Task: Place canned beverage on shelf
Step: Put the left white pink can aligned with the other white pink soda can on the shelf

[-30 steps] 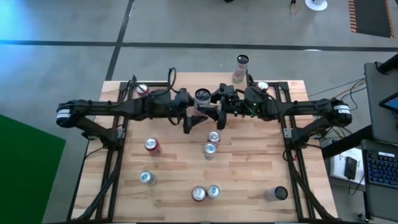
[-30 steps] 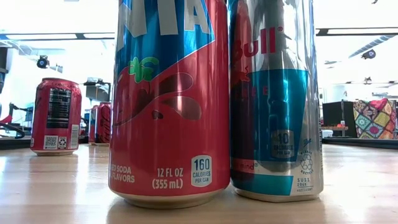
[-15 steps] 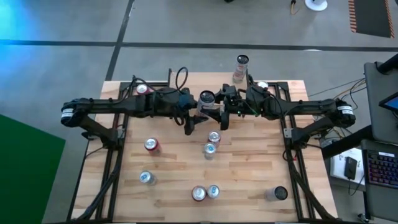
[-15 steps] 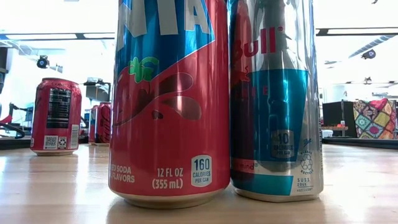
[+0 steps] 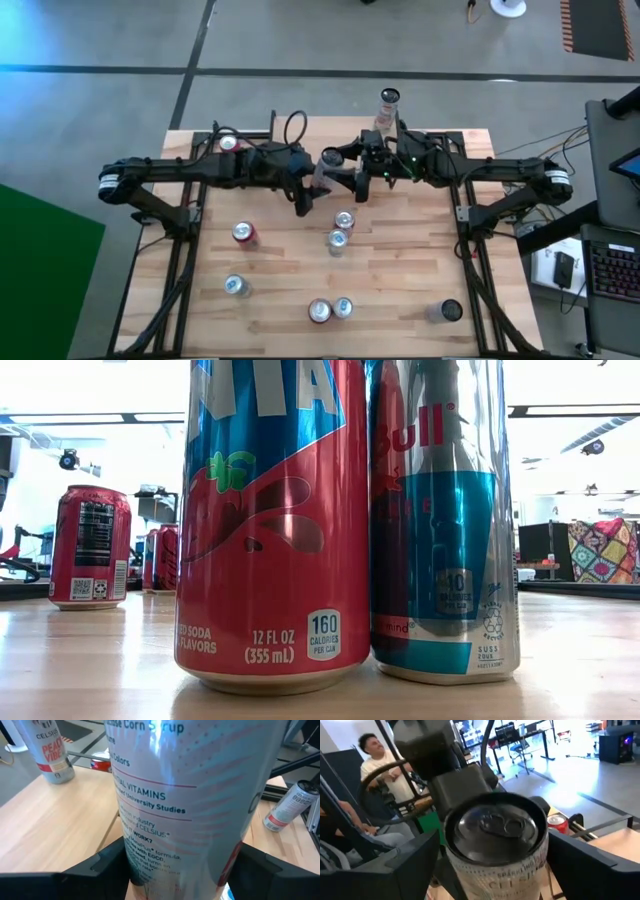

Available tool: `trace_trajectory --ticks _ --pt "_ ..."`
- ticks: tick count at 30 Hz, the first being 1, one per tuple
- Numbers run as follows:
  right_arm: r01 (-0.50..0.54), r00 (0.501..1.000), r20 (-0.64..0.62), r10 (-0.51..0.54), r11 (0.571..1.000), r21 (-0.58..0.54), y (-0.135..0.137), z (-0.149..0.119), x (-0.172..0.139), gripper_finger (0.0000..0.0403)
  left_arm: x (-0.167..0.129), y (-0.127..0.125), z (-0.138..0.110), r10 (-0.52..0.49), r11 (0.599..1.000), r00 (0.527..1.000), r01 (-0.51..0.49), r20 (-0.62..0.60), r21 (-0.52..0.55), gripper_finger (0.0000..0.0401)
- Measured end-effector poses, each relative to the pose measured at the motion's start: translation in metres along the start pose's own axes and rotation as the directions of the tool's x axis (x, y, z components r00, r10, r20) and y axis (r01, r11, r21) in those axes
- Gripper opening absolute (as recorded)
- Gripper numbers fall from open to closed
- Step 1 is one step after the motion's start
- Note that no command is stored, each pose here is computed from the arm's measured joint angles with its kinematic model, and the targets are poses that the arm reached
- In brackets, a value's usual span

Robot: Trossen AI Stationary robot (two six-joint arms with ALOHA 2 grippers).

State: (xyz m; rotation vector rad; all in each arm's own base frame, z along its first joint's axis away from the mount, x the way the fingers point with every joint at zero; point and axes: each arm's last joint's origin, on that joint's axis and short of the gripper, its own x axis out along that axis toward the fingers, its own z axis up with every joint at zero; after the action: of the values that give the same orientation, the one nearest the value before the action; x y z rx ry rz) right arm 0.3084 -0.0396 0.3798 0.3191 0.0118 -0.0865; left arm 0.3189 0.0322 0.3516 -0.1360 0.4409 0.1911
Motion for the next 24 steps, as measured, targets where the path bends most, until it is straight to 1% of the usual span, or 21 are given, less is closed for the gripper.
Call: trace_trajectory --ticks 3,7,10,11,14,17,20,22,24 --pt "0.019 1.0 0.004 -0.019 1.0 0.001 -0.001 0.0 0.0 0.0306 0.0 0.0 0.0 -0.001 1.0 1.0 0.001 0.003 0.0 0.0246" --pt "0.034 0.999 0.008 -0.034 0.999 0.003 -0.002 0.0 0.0 0.0269 0.0 0.0 0.0 -0.008 1.0 1.0 0.008 0.004 -0.013 0.0248" --pt "0.049 0.999 -0.015 -0.049 0.999 0.006 -0.004 0.0 0.0 0.0242 0.0 0.0 0.0 -0.009 1.0 1.0 0.009 0.004 -0.023 0.0267" --pt "0.057 0.998 -0.026 -0.057 0.998 0.008 -0.004 0.0 -0.001 0.0238 0.0 0.0 0.0 -0.005 1.0 1.0 0.005 0.004 -0.028 0.0276" --pt "0.13 0.986 -0.106 -0.132 0.991 -0.018 -0.008 -0.004 -0.004 0.0238 -0.003 0.001 0.002 0.008 0.999 1.0 -0.007 0.02 -0.039 0.031" --pt "0.261 0.948 -0.163 -0.273 0.961 -0.088 -0.011 -0.004 -0.013 0.0239 -0.009 0.001 0.005 0.007 0.998 0.999 -0.005 0.037 -0.057 0.0338" --pt "0.352 0.917 -0.14 -0.373 0.924 -0.153 -0.015 0.01 -0.03 0.0243 -0.015 0.001 0.004 0.022 0.997 1.0 -0.02 0.021 -0.079 0.0354" --pt "0.386 0.906 -0.112 -0.407 0.906 -0.172 -0.022 0.019 -0.04 0.0242 -0.02 0.003 0.002 0.057 0.994 0.998 -0.056 0.005 -0.096 0.0356" --pt "0.424 0.889 -0.101 -0.446 0.886 -0.186 -0.034 0.021 -0.049 0.0241 -0.022 0.004 0.001 0.082 0.992 0.997 -0.082 -0.002 -0.096 0.0353"
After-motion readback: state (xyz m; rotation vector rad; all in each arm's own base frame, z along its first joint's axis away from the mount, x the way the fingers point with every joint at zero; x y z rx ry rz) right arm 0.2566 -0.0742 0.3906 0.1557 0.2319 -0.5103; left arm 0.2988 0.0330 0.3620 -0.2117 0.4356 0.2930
